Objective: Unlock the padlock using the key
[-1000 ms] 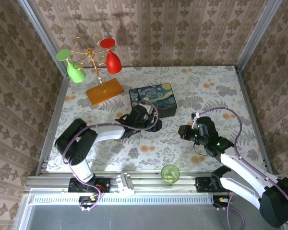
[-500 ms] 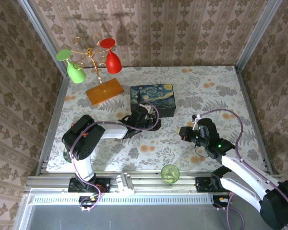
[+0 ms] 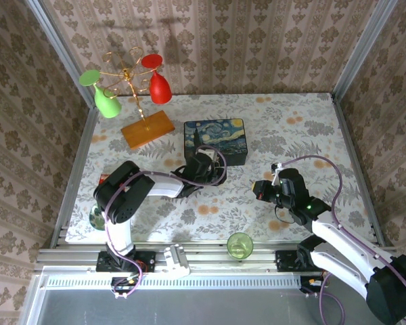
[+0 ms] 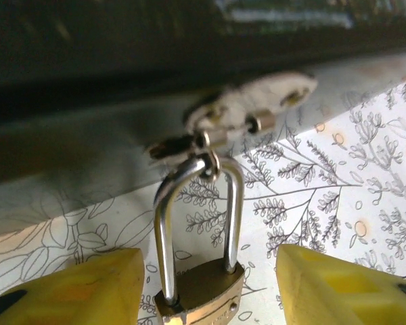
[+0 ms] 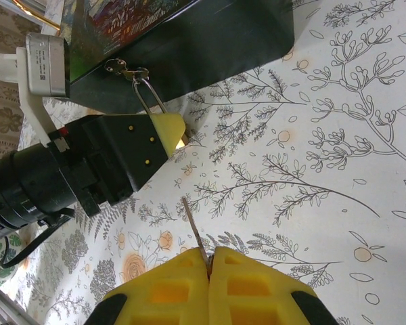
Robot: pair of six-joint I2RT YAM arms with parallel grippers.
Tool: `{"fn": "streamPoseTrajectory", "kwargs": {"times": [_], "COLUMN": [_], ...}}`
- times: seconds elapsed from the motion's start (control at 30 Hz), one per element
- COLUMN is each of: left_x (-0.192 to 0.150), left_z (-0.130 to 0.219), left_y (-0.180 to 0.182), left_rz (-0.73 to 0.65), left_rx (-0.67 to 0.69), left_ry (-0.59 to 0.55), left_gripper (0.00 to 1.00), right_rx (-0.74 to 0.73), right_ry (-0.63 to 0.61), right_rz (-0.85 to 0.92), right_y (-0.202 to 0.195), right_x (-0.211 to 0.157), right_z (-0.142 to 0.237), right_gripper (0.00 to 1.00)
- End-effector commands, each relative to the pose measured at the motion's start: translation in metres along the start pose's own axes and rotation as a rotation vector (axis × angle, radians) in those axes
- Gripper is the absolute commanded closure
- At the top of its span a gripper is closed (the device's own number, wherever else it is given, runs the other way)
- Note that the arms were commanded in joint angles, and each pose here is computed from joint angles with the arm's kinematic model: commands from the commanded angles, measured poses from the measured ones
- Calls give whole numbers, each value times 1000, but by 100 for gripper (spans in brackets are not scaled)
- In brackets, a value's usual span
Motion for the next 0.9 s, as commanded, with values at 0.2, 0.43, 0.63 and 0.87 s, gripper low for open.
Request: {"fn": "streamPoseTrajectory", "kwargs": {"times": [0.2, 0.43, 0.63, 0.87], "left_x": [-6, -5, -5, 3], "left_z": [-4, -7, -7, -3], "left_y": [2, 6, 7, 4], "left_rz": [35, 54, 54, 94], "left_rx": [40, 28, 20, -12], "left_ry": [-15, -22, -16, -37], "left_gripper": [58, 72, 76, 84], "right_rx": [-3, 2, 5, 37], "right_ry": [-28, -28, -29, 4], "right_rz": [-8, -14, -19, -55], "right_y": [-4, -5, -7, -2], "right_x": [2, 2, 1, 2], "right_z": [-3, -4, -6, -21], "right_gripper": [100, 100, 100, 100]}}
Point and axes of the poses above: each hand's point on the last joint's axis, 136 mm out from that joint toward the fingers, its own z axis back along the fingers, its own y axis along the line the jaws close on, x = y × z, the point moved 7 cm from there along z, back along the fingers, and after that the axes turned 15 degrees about -z, right-handed, at the moved point
